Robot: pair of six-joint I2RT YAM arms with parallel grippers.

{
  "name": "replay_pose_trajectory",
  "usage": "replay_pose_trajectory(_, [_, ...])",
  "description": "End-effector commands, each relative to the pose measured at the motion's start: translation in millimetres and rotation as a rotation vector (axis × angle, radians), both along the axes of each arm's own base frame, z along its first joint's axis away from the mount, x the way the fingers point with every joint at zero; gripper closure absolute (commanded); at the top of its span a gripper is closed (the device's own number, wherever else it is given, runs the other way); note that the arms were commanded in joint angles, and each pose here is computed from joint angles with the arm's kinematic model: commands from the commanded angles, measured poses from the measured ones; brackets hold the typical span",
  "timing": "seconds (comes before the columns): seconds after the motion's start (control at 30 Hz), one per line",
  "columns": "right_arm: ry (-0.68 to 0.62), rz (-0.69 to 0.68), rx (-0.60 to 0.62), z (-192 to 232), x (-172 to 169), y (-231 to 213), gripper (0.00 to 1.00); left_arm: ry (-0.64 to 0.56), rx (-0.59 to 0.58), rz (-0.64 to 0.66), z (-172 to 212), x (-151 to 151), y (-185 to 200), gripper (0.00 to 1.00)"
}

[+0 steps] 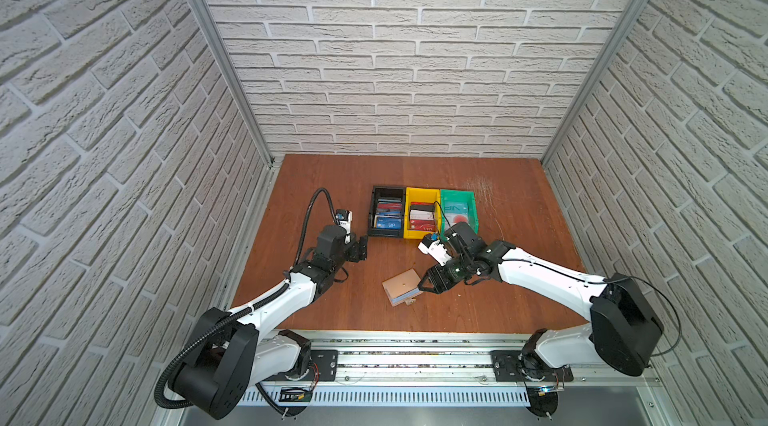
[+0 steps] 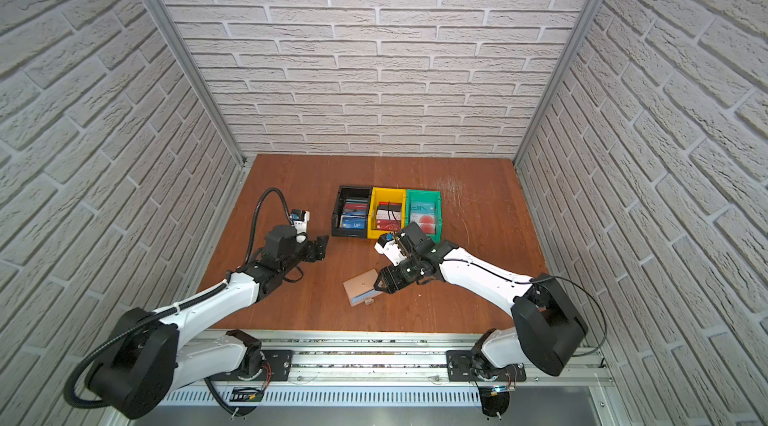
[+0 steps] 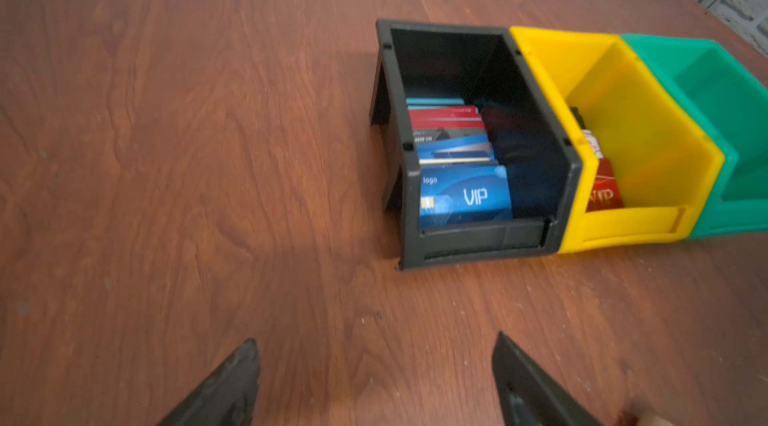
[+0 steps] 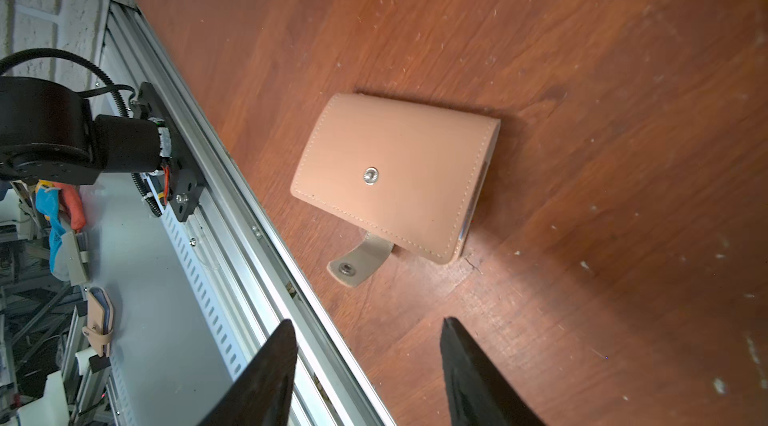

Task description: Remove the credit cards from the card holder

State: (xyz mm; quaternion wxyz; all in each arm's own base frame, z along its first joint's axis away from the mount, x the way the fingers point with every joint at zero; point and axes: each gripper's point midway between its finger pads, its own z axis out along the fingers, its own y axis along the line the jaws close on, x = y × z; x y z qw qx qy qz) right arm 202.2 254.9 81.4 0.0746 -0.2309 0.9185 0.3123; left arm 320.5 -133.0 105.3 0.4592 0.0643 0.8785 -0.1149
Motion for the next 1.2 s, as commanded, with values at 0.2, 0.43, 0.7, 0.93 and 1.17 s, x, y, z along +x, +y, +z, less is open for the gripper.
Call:
replay_pose_trajectory(0.2, [0.112,0.026,0.079,-17.4,5.9,29.7,0.42,-0.014,-0.007,0.008,5.9,4.0,-2.3,0.13])
replay_pose_trajectory(0.43, [0.13,0.073,0.128,-13.2,16.2,51.3,0.43,-0.001,0.002,0.022,1.4,2.0,0.7,0.12])
replay_pose_trajectory(0.7, [0.13,0.119,0.166,0.3,35.3,79.1,0.43,0.019,0.03,0.035,-0.1,-3.4,7.1,0.12])
replay_pose_trajectory(0.93, [0.15,0.146,0.235,11.5,52.1,113.5,0.44,0.055,0.011,0.046,13.3,-16.5,11.6,0.12])
replay_pose_trajectory(1.17, [0.187,0.186,0.295,16.1,54.1,145.3,0.44,0.065,-0.076,0.078,47.0,-41.1,19.7,0.13])
